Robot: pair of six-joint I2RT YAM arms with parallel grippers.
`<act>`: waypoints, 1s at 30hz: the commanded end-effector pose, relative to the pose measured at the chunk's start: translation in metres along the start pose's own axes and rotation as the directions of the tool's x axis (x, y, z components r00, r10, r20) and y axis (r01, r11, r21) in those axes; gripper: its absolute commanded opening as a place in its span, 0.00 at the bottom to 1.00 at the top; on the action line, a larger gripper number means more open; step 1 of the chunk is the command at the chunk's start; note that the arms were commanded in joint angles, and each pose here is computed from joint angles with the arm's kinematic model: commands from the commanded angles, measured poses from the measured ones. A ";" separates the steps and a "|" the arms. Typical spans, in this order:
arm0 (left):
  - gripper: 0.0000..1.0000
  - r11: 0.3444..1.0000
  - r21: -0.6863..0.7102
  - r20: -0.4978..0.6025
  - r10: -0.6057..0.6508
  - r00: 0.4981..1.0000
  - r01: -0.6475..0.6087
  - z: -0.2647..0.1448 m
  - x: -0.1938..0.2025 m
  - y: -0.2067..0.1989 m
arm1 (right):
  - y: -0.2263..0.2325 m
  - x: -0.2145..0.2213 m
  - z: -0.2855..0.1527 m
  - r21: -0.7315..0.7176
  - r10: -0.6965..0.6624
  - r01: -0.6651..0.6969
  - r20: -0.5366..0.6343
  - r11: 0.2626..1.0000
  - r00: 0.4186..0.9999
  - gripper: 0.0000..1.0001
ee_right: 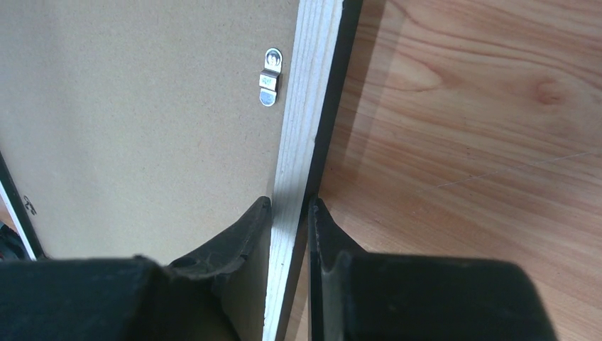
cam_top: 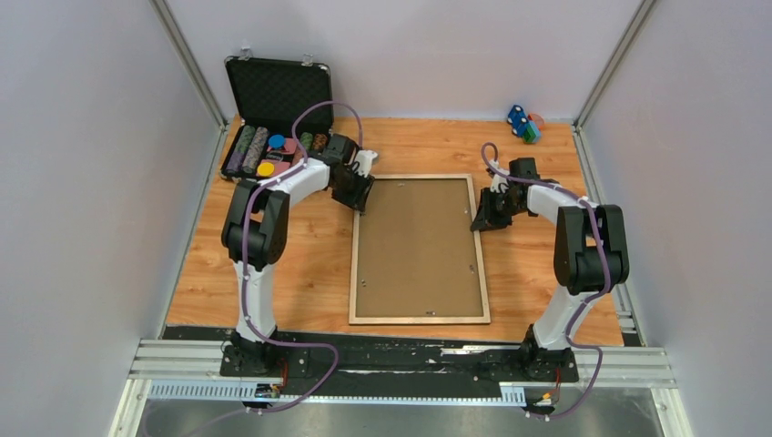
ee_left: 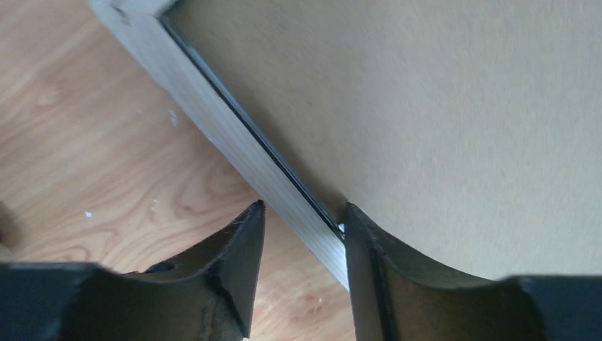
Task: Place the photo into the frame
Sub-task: Install the photo frame at the center of the board.
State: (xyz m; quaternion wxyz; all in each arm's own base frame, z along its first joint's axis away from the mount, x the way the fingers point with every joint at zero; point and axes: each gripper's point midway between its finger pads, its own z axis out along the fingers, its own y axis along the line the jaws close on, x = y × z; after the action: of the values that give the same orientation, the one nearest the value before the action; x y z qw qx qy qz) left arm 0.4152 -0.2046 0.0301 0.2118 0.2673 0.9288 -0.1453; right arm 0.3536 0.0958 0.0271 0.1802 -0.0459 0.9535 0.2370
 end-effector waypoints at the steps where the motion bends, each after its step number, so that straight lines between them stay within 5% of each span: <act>1: 0.60 0.995 0.047 -0.092 0.091 0.992 -0.087 -0.024 0.025 -0.019 | -0.012 0.010 0.009 0.036 0.012 -0.010 -0.041 0.999 0.999 0.00; 7: 0.98 0.995 0.045 -0.048 0.092 0.995 -0.090 -0.050 0.022 -0.028 | -0.011 0.009 0.008 0.036 0.011 -0.009 -0.038 0.999 0.999 0.00; 18: 1.00 0.966 0.127 -0.086 0.239 0.967 -0.227 -0.074 0.087 -0.067 | -0.015 -0.003 0.011 0.046 0.003 -0.002 -0.022 0.999 1.000 0.00; 30: 1.00 0.959 0.134 -0.087 0.264 0.961 -0.251 -0.067 0.088 -0.079 | -0.072 -0.028 0.008 0.052 0.314 -0.317 0.059 0.947 0.947 0.00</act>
State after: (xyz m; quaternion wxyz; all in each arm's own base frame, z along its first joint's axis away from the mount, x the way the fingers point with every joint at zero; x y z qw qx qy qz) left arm 0.2770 -0.1915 0.0489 0.1376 0.3907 0.8973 -0.1526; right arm 0.3750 0.0788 0.0252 0.1491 0.0493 0.9472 0.2795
